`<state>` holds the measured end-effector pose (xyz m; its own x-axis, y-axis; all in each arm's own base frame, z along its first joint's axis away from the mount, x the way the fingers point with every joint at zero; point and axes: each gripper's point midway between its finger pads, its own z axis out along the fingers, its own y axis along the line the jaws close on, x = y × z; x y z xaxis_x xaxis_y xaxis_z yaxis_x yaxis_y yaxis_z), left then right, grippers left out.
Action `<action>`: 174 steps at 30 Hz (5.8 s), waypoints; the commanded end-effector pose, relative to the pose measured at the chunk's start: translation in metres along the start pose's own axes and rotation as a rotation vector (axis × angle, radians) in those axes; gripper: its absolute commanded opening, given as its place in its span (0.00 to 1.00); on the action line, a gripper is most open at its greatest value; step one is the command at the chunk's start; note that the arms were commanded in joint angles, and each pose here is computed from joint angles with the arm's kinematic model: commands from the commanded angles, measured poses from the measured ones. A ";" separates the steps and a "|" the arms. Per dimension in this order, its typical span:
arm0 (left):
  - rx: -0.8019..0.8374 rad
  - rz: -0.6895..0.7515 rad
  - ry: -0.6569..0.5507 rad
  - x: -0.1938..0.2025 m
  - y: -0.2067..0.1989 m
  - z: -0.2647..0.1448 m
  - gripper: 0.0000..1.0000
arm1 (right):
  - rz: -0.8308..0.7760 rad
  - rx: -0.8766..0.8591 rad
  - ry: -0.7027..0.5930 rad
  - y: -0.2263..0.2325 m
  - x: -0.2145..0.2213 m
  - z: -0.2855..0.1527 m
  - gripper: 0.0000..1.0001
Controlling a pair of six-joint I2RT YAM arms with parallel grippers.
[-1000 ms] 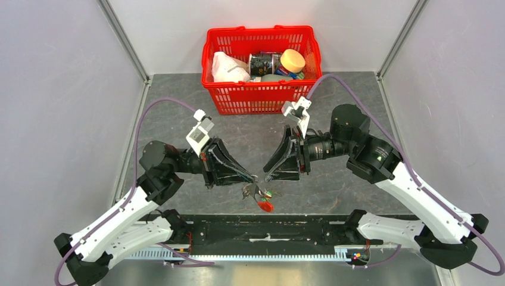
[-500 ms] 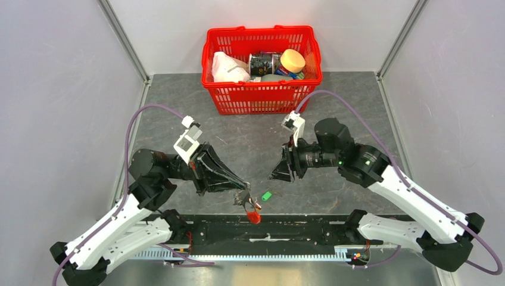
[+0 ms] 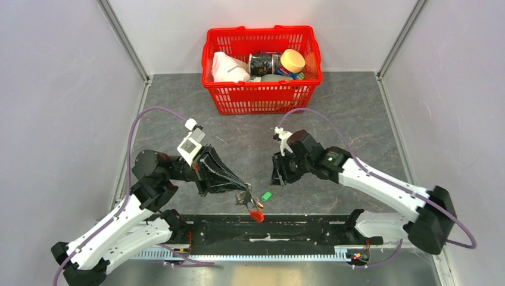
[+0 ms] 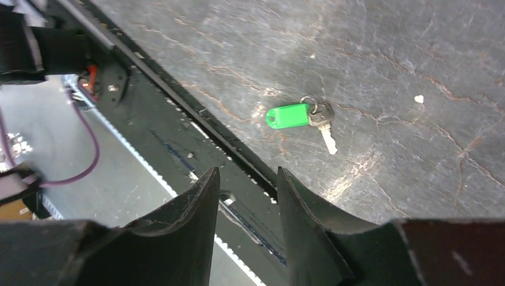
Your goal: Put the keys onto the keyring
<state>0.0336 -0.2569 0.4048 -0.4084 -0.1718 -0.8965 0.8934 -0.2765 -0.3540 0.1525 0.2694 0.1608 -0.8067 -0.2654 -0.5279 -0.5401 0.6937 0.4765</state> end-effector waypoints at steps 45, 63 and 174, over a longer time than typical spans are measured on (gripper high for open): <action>0.026 0.063 -0.005 0.004 -0.004 -0.003 0.02 | 0.028 0.127 0.215 -0.062 0.041 0.122 0.43; 0.031 0.066 -0.004 0.004 -0.006 -0.003 0.02 | -0.098 0.115 0.171 -0.046 0.023 0.105 0.48; 0.030 0.078 -0.005 0.002 -0.008 -0.004 0.02 | -0.122 0.280 0.151 -0.045 0.040 0.097 0.34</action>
<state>0.0323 -0.2568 0.3919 -0.4026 -0.1460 -0.9036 0.8940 -0.2748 -0.3539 0.1742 0.2785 0.0524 -0.7684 -0.4524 -0.4526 -0.5559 0.8222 0.1220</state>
